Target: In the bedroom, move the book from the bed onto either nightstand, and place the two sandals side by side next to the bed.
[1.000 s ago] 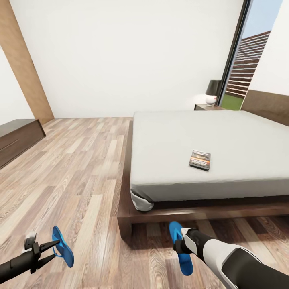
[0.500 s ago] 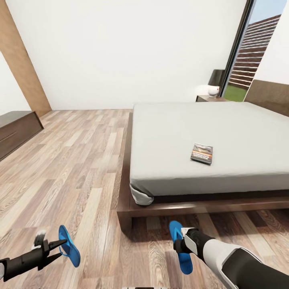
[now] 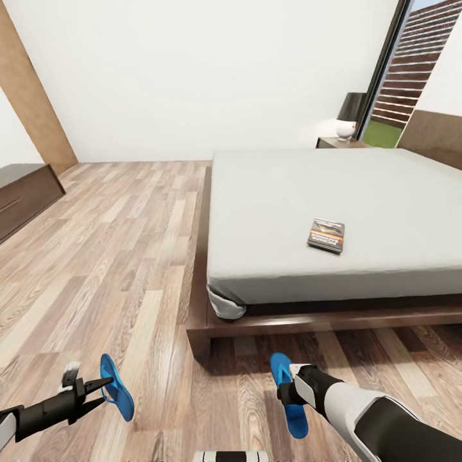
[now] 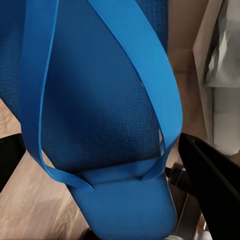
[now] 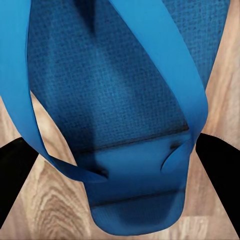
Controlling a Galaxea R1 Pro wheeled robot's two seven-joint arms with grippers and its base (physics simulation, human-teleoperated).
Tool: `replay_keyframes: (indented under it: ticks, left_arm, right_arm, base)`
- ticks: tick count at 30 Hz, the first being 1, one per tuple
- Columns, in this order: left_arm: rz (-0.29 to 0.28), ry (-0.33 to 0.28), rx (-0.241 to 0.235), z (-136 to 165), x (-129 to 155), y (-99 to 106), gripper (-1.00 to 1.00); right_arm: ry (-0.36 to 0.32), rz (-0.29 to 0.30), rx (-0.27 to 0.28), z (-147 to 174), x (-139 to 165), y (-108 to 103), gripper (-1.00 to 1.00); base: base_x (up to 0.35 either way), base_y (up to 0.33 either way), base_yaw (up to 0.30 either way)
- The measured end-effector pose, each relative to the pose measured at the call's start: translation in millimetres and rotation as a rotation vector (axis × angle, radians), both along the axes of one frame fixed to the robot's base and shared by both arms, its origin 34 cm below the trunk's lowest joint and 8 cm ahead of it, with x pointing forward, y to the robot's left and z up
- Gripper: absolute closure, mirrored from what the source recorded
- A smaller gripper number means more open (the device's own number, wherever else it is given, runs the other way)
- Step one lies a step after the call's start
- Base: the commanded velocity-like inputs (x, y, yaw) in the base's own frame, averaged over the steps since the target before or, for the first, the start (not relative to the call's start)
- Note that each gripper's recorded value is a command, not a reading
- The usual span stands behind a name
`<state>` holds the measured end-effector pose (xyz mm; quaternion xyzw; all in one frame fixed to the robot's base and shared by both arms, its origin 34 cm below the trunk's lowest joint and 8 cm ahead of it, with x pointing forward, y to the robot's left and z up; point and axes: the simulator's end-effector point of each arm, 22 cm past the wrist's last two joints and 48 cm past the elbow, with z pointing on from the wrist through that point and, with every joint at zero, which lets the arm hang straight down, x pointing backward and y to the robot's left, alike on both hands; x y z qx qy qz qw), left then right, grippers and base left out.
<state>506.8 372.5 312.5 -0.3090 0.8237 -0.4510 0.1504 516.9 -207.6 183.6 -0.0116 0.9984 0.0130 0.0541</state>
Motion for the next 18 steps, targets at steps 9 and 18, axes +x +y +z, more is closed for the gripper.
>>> replay_keyframes:
  ticks: [9, 18]
  left_arm:
    - [0.002, 0.013, -0.016, -11, -2, -2, 1.0]
    - [0.007, -0.054, -0.118, 2, 3, -10, 1.0]
  right_arm:
    - [0.037, -0.008, 0.002, -17, -12, 0, 1.0]
    - [0.074, -0.01, 0.001, -33, -25, -1, 1.0]
  base:
    - [0.0, 0.0, 0.0]
    - [0.0, 0.0, 0.0]
